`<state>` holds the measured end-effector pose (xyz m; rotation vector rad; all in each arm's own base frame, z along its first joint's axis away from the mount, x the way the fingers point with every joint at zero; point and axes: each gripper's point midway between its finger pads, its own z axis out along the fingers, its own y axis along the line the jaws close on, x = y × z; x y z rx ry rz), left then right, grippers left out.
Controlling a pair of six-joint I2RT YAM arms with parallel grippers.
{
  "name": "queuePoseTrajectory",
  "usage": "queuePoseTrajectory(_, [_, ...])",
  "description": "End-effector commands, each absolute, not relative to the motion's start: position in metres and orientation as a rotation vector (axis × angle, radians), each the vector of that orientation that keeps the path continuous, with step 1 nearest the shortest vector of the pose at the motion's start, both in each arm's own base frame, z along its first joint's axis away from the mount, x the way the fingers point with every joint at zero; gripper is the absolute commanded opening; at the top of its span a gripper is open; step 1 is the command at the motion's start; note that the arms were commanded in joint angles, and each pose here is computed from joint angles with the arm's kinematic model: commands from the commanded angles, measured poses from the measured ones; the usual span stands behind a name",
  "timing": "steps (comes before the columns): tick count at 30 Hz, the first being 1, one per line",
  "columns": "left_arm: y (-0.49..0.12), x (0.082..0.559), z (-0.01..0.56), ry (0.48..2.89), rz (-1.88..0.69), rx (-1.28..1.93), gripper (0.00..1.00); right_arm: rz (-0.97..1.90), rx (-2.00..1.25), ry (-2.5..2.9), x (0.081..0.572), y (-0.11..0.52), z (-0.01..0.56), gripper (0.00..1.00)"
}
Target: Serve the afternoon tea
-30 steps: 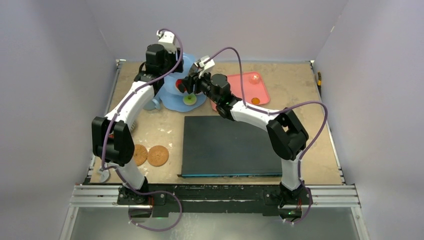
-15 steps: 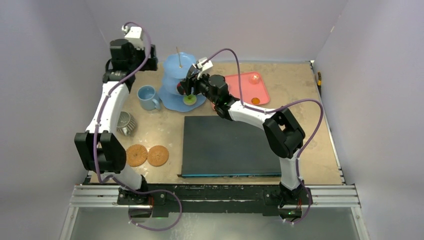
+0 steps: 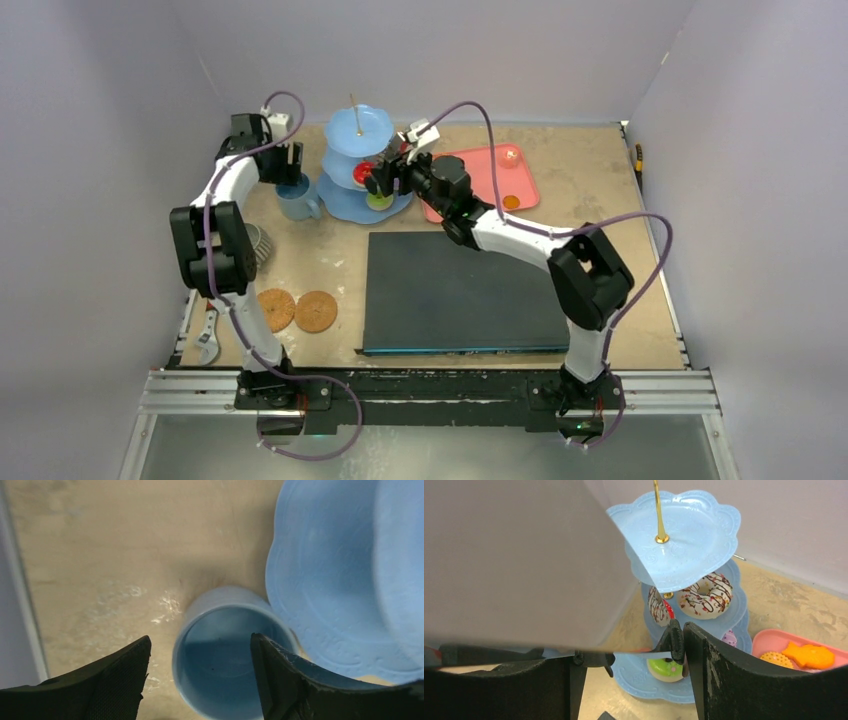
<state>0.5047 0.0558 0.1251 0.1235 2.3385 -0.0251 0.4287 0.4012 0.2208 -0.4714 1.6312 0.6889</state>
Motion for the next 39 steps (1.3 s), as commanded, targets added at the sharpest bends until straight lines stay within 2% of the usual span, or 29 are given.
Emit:
queuePoseTrajectory(1, [0.062, 0.512, 0.121, 2.353, -0.022, 0.238, 0.69, 0.718, -0.433, 1.495, 0.41, 0.384, 0.288, 0.69])
queuePoseTrajectory(4, [0.068, 0.517, 0.114, 2.359, 0.001, 0.235, 0.61, 0.716, -0.428, 1.496, 0.401, 0.373, 0.291, 0.69])
queuePoseTrajectory(12, [0.103, 0.511, 0.098, 2.402, 0.198, 0.247, 0.18, 0.713, -0.399, 1.519, 0.383, 0.351, 0.287, 0.67])
queuePoseTrajectory(14, [0.117, 0.506, 0.099, 2.403, 0.253, 0.241, 0.11, 0.705, -0.392, 1.531, 0.383, 0.346, 0.283, 0.67])
queuePoseTrajectory(19, [0.144, 0.494, 0.103, 2.418, 0.312, 0.247, 0.08, 0.692, -0.366, 1.549, 0.382, 0.332, 0.276, 0.67])
queuePoseTrajectory(26, [0.149, 0.481, 0.102, 2.438, 0.333, 0.322, 0.08, 0.68, -0.338, 1.553, 0.386, 0.318, 0.277, 0.67])
queuePoseTrajectory(29, [0.15, 0.48, 0.107, 2.432, 0.342, 0.337, 0.1, 0.669, -0.329, 1.557, 0.388, 0.312, 0.278, 0.67])
queuePoseTrajectory(31, [0.149, 0.482, 0.12, 2.415, 0.332, 0.349, 0.26, 0.657, -0.32, 1.563, 0.391, 0.305, 0.277, 0.67])
queuePoseTrajectory(33, [0.14, 0.485, 0.141, 2.391, 0.235, 0.391, 0.51, 0.648, -0.31, 1.567, 0.392, 0.298, 0.276, 0.67])
queuePoseTrajectory(35, [0.126, 0.488, 0.171, 2.339, 0.104, 0.453, 0.66, 0.64, -0.301, 1.575, 0.392, 0.29, 0.274, 0.67])
queuePoseTrajectory(37, [0.106, 0.487, 0.202, 2.271, -0.023, 0.571, 0.75, 0.631, -0.289, 1.582, 0.393, 0.282, 0.271, 0.67])
queuePoseTrajectory(39, [0.077, 0.481, 0.224, 2.195, -0.193, 0.708, 0.78, 0.624, -0.278, 1.59, 0.394, 0.275, 0.268, 0.67])
